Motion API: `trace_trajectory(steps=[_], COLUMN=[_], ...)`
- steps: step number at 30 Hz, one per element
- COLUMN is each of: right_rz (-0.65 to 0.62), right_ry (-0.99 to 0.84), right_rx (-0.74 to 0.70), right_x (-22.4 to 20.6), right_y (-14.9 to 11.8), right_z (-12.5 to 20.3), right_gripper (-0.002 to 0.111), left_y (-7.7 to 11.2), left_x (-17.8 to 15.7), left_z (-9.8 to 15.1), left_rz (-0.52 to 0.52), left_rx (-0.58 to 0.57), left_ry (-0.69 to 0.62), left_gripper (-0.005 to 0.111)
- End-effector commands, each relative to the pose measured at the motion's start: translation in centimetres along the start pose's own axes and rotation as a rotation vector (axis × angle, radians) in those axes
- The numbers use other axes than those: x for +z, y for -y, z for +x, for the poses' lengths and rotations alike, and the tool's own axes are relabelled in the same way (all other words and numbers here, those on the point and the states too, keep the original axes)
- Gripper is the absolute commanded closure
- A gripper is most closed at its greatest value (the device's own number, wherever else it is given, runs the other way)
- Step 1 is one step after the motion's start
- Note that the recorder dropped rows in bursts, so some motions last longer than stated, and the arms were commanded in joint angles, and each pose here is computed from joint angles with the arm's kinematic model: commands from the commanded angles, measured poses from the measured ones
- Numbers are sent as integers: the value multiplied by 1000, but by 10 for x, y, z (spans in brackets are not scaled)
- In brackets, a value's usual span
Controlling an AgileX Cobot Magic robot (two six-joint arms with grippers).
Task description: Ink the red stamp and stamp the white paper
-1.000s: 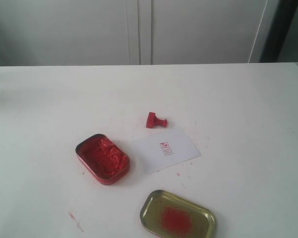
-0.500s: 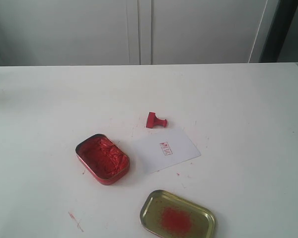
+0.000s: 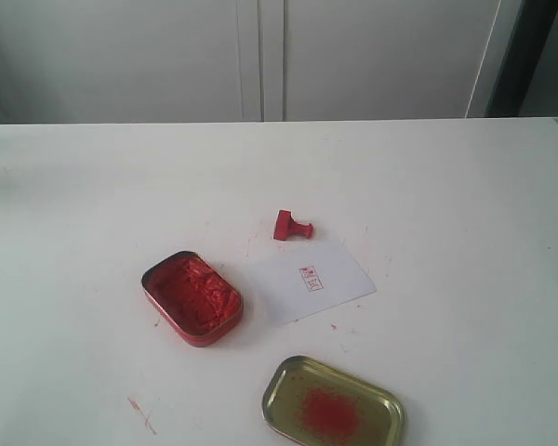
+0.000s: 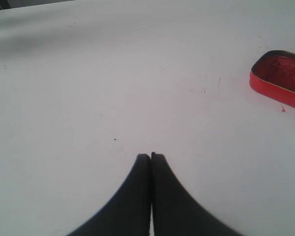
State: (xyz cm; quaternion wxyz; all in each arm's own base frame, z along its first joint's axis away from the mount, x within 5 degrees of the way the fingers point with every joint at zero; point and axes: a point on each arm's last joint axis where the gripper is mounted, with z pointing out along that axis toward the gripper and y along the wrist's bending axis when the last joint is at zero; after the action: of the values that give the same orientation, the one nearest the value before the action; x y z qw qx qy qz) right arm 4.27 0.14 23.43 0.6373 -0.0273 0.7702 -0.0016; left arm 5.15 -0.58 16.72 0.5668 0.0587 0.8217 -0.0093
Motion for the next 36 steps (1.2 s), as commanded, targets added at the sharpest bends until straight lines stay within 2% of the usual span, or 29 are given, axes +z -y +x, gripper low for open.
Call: trace_trajectory(steps=[1,16,36], right_rz=[0,-2,-2], right_ry=[-26,-89,-72], right_rx=[-9,-9,-9], right_x=[7,20,20], right_y=[0,-2,-2], right_z=[15,51,50], right_gripper=[108,108,108], left_y=[0,0,0], left_x=[0,0,0], left_z=[1,1,1], left_rz=[0,0,0], left_rx=[-5,-5,-5], left_ry=[6,6,6], left_gripper=[107,107,107])
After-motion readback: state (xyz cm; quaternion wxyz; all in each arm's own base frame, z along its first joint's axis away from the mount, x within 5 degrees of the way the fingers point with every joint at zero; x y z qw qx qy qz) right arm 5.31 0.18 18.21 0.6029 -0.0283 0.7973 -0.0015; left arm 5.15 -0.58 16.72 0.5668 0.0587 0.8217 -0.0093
